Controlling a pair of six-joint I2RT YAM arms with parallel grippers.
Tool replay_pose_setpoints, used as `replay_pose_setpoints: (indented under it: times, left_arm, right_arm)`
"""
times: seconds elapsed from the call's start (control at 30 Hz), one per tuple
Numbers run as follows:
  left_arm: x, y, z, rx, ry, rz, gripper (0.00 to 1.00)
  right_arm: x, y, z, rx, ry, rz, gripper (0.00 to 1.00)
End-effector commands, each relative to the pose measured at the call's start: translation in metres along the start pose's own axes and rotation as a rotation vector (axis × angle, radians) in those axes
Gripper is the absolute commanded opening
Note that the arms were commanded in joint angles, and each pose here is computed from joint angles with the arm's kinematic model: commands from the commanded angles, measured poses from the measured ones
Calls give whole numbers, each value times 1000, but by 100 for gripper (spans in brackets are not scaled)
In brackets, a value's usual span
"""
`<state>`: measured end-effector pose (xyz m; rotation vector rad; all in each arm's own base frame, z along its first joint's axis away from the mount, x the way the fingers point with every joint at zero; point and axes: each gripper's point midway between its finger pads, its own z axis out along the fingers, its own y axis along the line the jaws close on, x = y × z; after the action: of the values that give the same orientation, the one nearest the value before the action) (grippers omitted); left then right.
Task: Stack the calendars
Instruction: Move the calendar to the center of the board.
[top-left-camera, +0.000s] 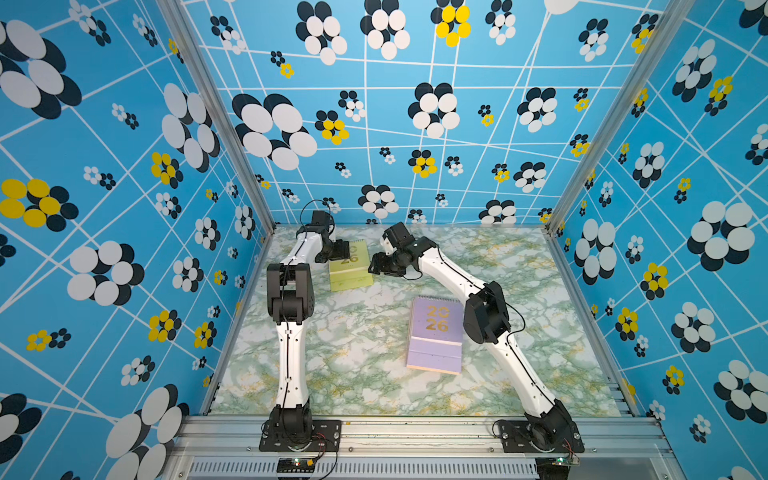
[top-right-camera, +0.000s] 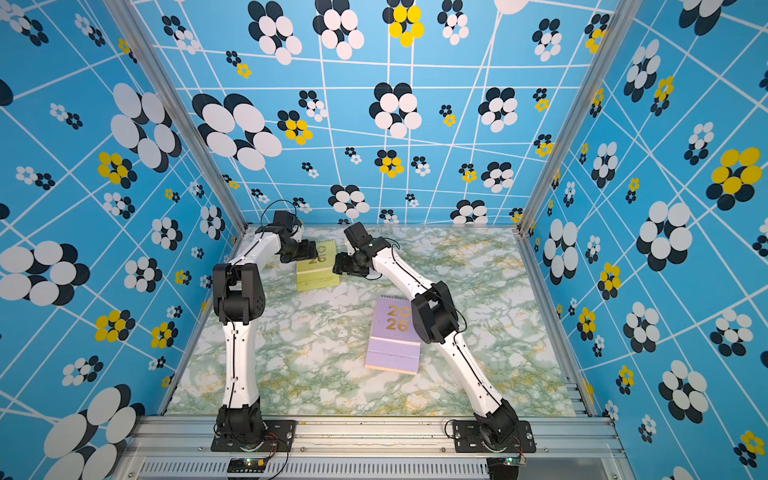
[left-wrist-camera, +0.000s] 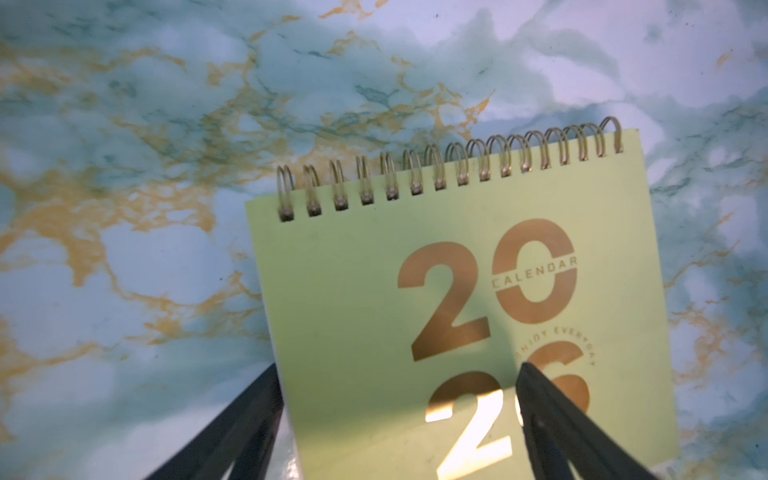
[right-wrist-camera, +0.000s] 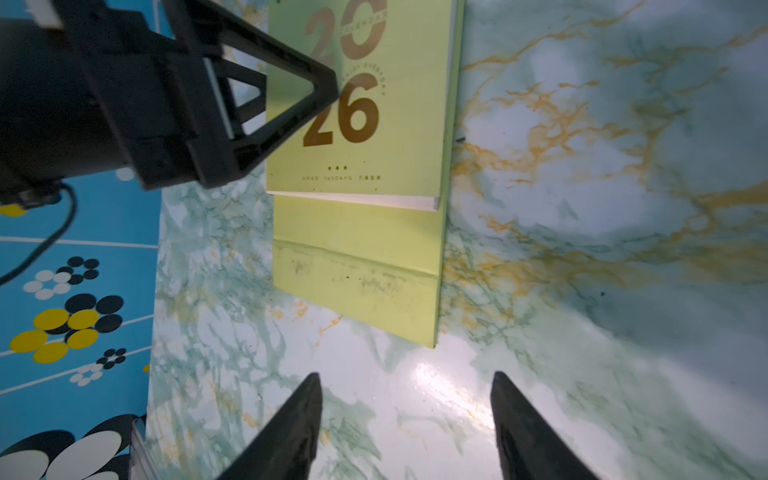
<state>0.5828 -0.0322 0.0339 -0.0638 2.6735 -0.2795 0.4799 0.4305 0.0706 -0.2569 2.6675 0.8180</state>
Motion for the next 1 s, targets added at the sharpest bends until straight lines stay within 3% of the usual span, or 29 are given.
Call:
replay_pose_setpoints:
  times: [0.0, 0.97]
  left_arm:
    - [23, -8, 9, 21, 89, 18, 88]
    - [31, -36, 6, 3, 140, 94, 87]
  right_arm:
    - [2, -14, 10, 41, 4, 34, 66]
    - [14, -5, 37, 4, 23, 59, 65]
